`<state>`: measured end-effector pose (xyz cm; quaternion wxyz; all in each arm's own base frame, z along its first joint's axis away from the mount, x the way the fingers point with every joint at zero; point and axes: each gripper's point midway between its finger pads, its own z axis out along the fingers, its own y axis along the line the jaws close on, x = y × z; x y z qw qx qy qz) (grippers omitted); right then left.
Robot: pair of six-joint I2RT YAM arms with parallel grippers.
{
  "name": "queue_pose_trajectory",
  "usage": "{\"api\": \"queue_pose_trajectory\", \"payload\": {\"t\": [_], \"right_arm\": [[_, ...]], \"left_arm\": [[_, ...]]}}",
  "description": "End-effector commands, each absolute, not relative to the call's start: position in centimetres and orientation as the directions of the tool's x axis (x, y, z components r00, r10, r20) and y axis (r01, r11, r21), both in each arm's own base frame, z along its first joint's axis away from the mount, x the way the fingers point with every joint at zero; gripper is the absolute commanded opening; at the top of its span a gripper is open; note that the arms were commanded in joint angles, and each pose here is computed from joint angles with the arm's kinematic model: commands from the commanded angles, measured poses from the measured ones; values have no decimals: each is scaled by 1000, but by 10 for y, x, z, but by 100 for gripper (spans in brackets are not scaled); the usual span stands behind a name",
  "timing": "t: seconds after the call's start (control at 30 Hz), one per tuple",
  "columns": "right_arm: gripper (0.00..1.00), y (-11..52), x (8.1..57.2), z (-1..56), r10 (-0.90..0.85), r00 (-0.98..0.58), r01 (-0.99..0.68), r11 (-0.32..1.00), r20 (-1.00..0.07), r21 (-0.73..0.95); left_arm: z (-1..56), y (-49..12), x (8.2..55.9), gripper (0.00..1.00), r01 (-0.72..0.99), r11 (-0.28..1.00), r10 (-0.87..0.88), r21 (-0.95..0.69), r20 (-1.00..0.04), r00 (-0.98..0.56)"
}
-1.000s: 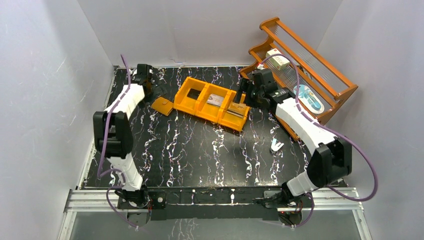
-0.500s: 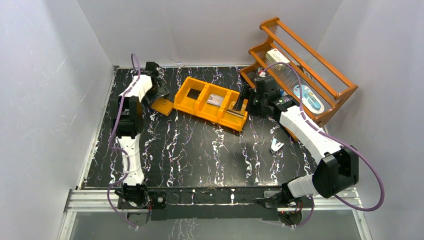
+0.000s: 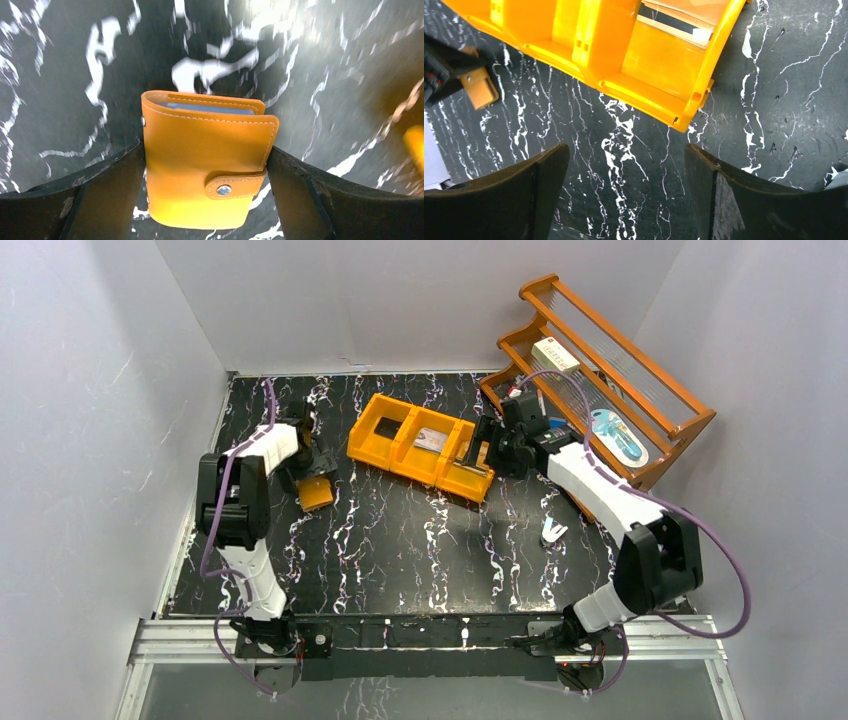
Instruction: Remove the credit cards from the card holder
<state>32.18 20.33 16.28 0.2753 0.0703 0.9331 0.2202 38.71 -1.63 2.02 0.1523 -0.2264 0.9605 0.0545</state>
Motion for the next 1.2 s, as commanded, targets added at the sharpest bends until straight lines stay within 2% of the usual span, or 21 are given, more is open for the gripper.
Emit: {"api": "queue_pose_trajectory", "payload": {"t": [0.0, 0.13, 0.3, 0.67, 1.0, 1.17], "right_arm": [[92, 222, 339, 173, 235, -834, -25, 888, -499, 460], [89, 244, 350, 172, 197, -834, -46, 906, -515, 420], [87, 278, 367, 184, 176, -784, -47, 940, -595, 339], [83, 364, 412, 145, 131, -752, -49, 966, -646, 252], [78, 385, 439, 117, 79, -729, -25, 990, -680, 142], [65, 391, 432, 101, 26, -744, -65, 992, -668, 111]], "left_arm": [[10, -42, 330, 86, -372, 928, -358, 16, -236, -904], [4, -63, 294, 85, -362, 932, -359, -29, -215, -908], [0, -78, 258, 82, -351, 934, -357, -65, -198, -913], [6, -108, 192, 81, -331, 919, -374, -216, -203, -905], [20, -127, 170, 80, -286, 891, -370, -353, -200, -907], [49, -119, 186, 87, -263, 904, -367, -337, -298, -881]]}}
